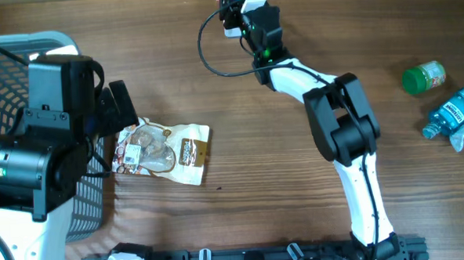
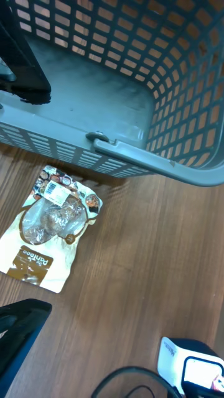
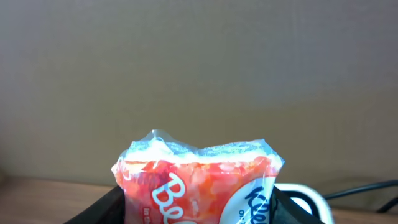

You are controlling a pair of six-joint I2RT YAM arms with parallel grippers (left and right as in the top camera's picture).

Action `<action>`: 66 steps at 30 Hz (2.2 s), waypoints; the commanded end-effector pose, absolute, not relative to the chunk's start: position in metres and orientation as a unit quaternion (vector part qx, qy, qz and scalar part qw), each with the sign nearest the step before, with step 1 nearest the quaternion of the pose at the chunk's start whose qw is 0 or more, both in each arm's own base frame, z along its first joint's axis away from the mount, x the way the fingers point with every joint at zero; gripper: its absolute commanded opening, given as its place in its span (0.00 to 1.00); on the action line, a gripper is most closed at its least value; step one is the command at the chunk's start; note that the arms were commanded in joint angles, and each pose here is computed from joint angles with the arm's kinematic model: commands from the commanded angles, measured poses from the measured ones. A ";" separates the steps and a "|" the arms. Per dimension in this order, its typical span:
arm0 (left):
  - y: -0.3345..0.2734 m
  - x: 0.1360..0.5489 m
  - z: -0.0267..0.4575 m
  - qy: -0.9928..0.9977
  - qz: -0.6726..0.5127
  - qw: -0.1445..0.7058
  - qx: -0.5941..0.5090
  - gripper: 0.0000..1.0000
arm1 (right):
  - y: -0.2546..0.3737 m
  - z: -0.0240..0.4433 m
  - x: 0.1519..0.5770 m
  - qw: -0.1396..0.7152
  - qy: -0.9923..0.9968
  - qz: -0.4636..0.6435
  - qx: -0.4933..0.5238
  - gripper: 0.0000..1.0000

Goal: Scan the item barcode
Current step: 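Hold the tissue pack up in front of the white scanner, then carry the tissue pack rightward and set it beside the mouthwash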

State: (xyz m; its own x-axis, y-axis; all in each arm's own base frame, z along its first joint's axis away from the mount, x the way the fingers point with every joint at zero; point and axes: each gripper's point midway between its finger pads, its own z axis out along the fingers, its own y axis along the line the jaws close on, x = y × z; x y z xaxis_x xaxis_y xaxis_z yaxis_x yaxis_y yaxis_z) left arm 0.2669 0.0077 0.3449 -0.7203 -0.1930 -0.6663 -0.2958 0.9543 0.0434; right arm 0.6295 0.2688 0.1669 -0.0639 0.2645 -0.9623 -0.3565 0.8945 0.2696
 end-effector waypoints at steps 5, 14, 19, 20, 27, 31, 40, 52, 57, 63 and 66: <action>0.008 0.267 0.344 0.925 0.073 0.348 -0.136 1.00 | 0.249 0.121 0.651 0.692 0.704 0.147 -0.055 0.56; 0.008 0.267 0.344 0.925 0.073 0.348 -0.136 1.00 | 0.250 0.110 0.664 0.686 0.711 0.145 -0.054 0.54; 0.008 0.267 0.344 0.925 0.073 0.348 -0.136 1.00 | 0.260 0.109 0.660 0.685 0.711 0.149 -0.062 0.53; 0.008 0.267 0.344 0.925 0.073 0.348 -0.136 1.00 | 0.261 0.108 0.660 0.682 0.713 0.149 -0.063 0.54; 0.008 0.267 0.344 0.925 0.073 0.348 -0.136 1.00 | 0.262 0.099 0.659 0.668 0.728 0.140 -0.072 0.53; 0.008 0.267 0.344 0.925 0.073 0.348 -0.136 1.00 | 0.263 0.146 0.657 0.685 0.713 0.127 -0.079 0.52; 0.008 0.267 0.344 0.925 0.073 0.348 -0.136 1.00 | 0.184 0.365 0.587 0.685 0.727 0.051 0.008 0.55; 0.008 0.267 0.344 0.925 0.073 0.348 -0.136 1.00 | -0.152 0.194 0.416 0.273 0.861 -0.183 0.388 0.56; 0.008 0.267 0.344 0.925 0.073 0.348 -0.136 1.00 | -0.212 0.104 0.370 0.209 0.842 -0.125 0.481 0.55; 0.008 0.267 0.344 0.925 0.073 0.348 -0.136 1.00 | -0.240 0.059 0.332 0.188 0.821 -0.148 0.519 1.00; 0.008 0.267 0.344 0.925 0.073 0.348 -0.136 1.00 | -0.247 0.069 0.342 0.205 0.841 -0.152 0.477 1.00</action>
